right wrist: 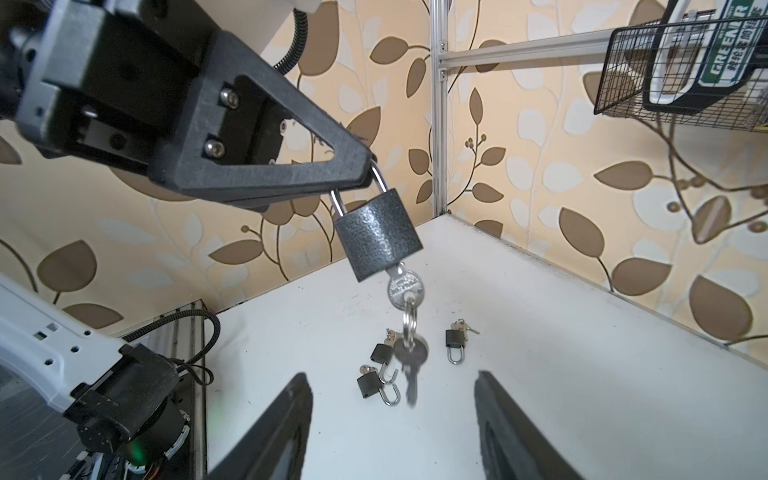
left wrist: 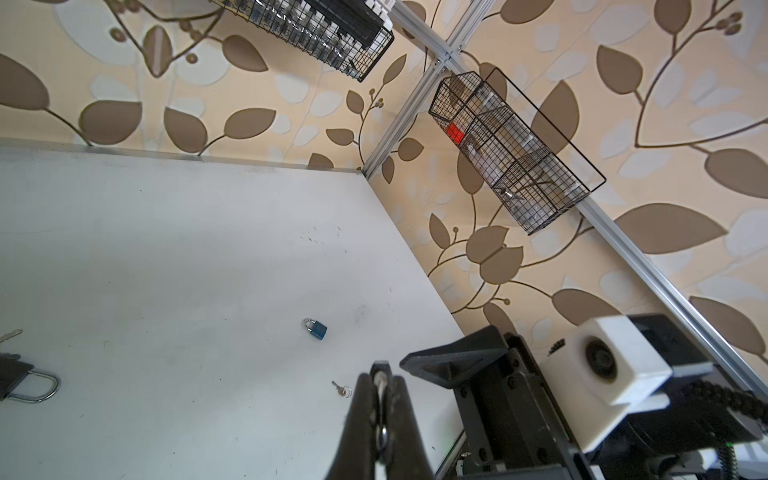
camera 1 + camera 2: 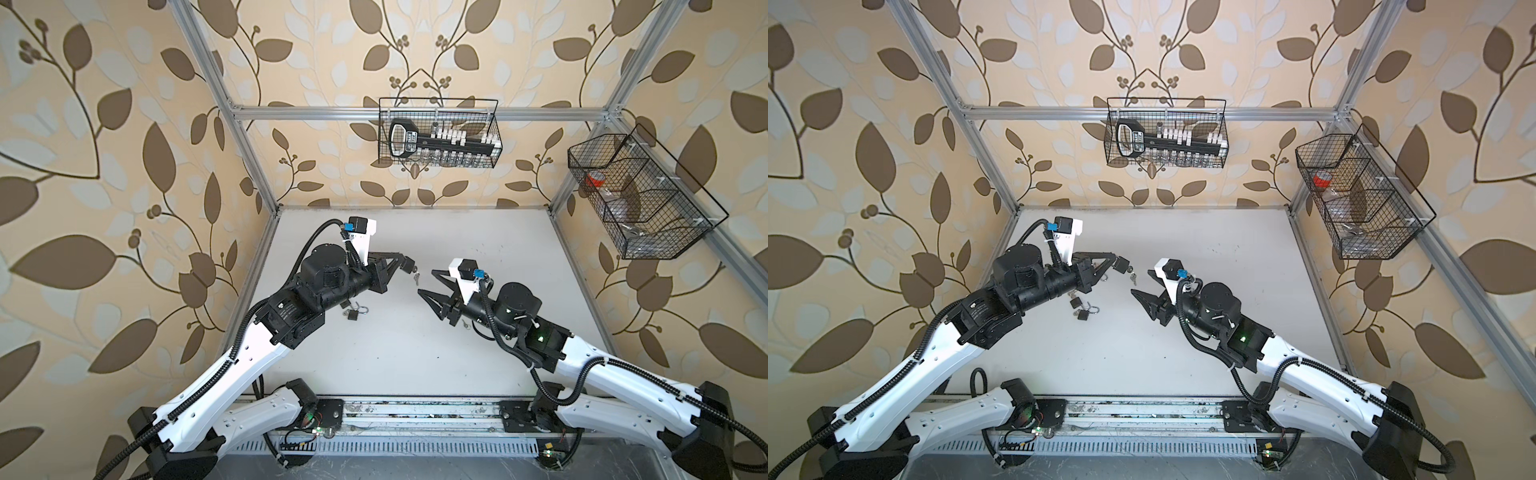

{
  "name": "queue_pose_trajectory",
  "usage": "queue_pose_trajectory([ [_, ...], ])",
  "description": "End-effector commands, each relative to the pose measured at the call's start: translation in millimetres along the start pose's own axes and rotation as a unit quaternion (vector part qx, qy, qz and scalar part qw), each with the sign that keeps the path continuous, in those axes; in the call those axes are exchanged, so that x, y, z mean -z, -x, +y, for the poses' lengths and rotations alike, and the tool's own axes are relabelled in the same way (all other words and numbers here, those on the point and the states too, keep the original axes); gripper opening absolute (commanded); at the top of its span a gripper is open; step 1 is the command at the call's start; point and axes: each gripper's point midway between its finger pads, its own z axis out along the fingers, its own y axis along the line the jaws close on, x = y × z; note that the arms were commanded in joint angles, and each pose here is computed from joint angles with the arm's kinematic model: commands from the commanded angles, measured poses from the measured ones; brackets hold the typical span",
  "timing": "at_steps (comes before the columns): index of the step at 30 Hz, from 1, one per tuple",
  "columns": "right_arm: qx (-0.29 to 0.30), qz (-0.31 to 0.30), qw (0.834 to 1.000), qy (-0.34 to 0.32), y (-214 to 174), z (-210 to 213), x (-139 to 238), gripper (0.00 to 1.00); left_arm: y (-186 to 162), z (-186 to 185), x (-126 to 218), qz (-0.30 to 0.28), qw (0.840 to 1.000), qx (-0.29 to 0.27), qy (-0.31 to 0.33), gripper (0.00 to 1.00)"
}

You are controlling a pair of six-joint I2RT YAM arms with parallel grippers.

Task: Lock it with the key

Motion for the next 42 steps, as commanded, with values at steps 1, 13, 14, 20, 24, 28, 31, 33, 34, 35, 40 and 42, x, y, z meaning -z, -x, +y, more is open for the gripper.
queue_pose_trajectory([
  [1, 0.011, -0.051, 0.998, -0.028, 34, -5, -5, 0.6, 18, -23, 7, -0.034, 0.998, -0.002, -0.05, 0.0],
  [13, -0.005, -0.041, 0.998, -0.038, 35, -5, -19, 0.4, 16, -32, 9, -0.023, 0.997, 0.0, -0.073, 0.0],
  [14, -0.008, -0.038, 0.998, -0.043, 34, -6, -20, 0.37, 16, -32, 10, -0.024, 0.997, 0.001, -0.073, 0.0],
  [20, -0.012, -0.013, 0.998, -0.058, 22, -12, -23, 0.35, 15, -29, 11, -0.028, 0.997, 0.006, -0.071, 0.0],
  [24, -0.014, -0.013, 0.998, -0.067, 23, -15, -21, 0.3, 17, -31, 11, -0.03, 0.997, 0.006, -0.073, 0.0],
  [28, -0.01, -0.003, 0.998, -0.063, 19, -14, -22, 0.24, 17, -31, 11, -0.03, 0.997, 0.006, -0.072, 0.0],
  [31, -0.01, -0.001, 0.998, -0.064, 17, -14, -21, 0.21, 17, -31, 11, -0.03, 0.997, 0.007, -0.073, 0.0],
  [33, -0.011, -0.003, 0.998, -0.064, 18, -14, -20, 0.2, 18, -32, 11, -0.032, 0.997, 0.008, -0.074, 0.0],
  [34, -0.011, -0.003, 0.998, -0.065, 18, -14, -19, 0.19, 17, -32, 11, -0.031, 0.997, 0.008, -0.075, 0.0],
  [35, -0.011, -0.004, 0.998, -0.064, 19, -14, -18, 0.18, 17, -32, 11, -0.03, 0.997, 0.008, -0.075, 0.0],
  [40, -0.01, -0.002, 0.998, -0.059, 18, -12, -18, 0.13, 15, -29, 10, -0.028, 0.997, 0.009, -0.07, 0.0],
  [42, -0.011, -0.003, 0.998, -0.059, 18, -12, -17, 0.11, 16, -31, 11, -0.028, 0.997, 0.012, -0.073, 0.0],
])
